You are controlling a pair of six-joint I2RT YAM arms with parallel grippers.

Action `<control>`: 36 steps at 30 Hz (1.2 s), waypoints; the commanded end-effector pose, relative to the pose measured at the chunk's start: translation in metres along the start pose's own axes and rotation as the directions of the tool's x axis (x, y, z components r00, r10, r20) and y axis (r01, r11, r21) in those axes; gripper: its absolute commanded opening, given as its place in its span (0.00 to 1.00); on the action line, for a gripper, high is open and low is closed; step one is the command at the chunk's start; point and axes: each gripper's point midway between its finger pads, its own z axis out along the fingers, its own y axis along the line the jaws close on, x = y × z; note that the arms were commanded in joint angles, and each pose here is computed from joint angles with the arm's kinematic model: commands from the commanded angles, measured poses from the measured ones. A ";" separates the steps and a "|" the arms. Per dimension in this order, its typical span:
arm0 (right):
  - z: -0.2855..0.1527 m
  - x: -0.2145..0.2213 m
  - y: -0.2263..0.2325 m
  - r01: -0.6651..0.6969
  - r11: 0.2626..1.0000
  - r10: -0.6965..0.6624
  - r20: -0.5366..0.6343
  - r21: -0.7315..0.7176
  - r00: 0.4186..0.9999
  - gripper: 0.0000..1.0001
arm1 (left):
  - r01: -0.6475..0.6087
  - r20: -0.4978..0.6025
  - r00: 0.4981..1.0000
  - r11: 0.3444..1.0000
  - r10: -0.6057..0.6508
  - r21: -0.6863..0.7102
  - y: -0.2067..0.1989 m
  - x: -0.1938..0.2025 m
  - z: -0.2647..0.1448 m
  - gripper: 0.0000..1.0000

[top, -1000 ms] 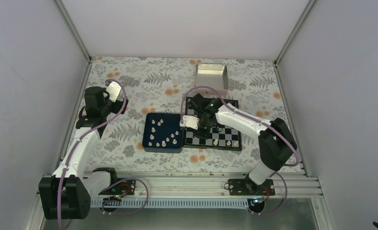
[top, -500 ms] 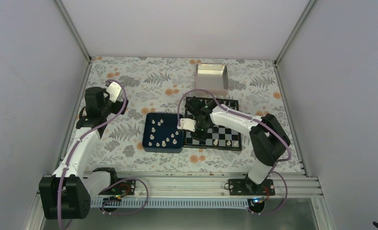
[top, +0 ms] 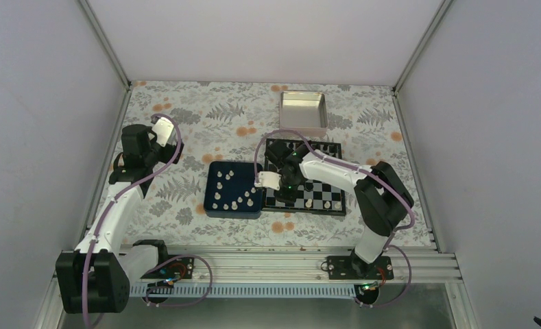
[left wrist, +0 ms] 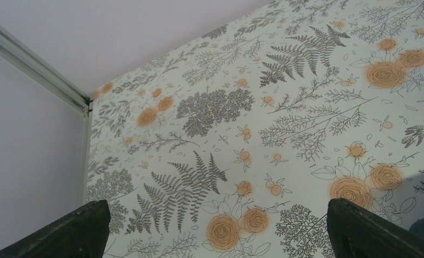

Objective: Set up the chess pieces on the board
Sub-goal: Place the chess piece on the chessboard, then pick up the chess piece from the storage box.

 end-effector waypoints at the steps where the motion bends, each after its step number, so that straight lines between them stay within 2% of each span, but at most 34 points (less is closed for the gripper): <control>1: 0.008 0.003 0.006 -0.002 1.000 0.002 -0.015 -0.021 1.000 0.05 | 0.020 0.000 1.000 1.000 -0.020 -0.001 0.001 0.002 0.002 1.00; 11: 0.016 0.007 0.008 -0.009 1.000 0.008 -0.023 -0.028 1.000 0.08 | 0.020 0.000 1.000 1.000 -0.020 -0.002 0.001 0.001 0.002 1.00; 19: -0.003 -0.002 0.003 -0.009 1.000 0.009 0.011 0.008 1.000 0.30 | 0.020 0.001 1.000 1.000 -0.020 -0.006 0.002 0.001 0.002 1.00; 22: -0.021 -0.010 -0.002 -0.007 0.999 0.006 0.031 0.037 0.999 0.35 | 0.022 0.003 1.000 1.000 -0.022 -0.008 0.002 0.000 0.001 1.00; 29: -0.066 -0.065 -0.013 0.058 0.995 -0.067 0.113 0.083 0.991 0.39 | 0.023 0.000 1.000 1.000 -0.023 -0.006 0.001 0.002 0.003 1.00; 36: -0.063 -0.136 -0.009 0.159 0.982 -0.174 0.154 0.106 0.973 0.38 | 0.024 0.003 1.000 1.000 -0.024 -0.017 0.002 0.004 0.001 1.00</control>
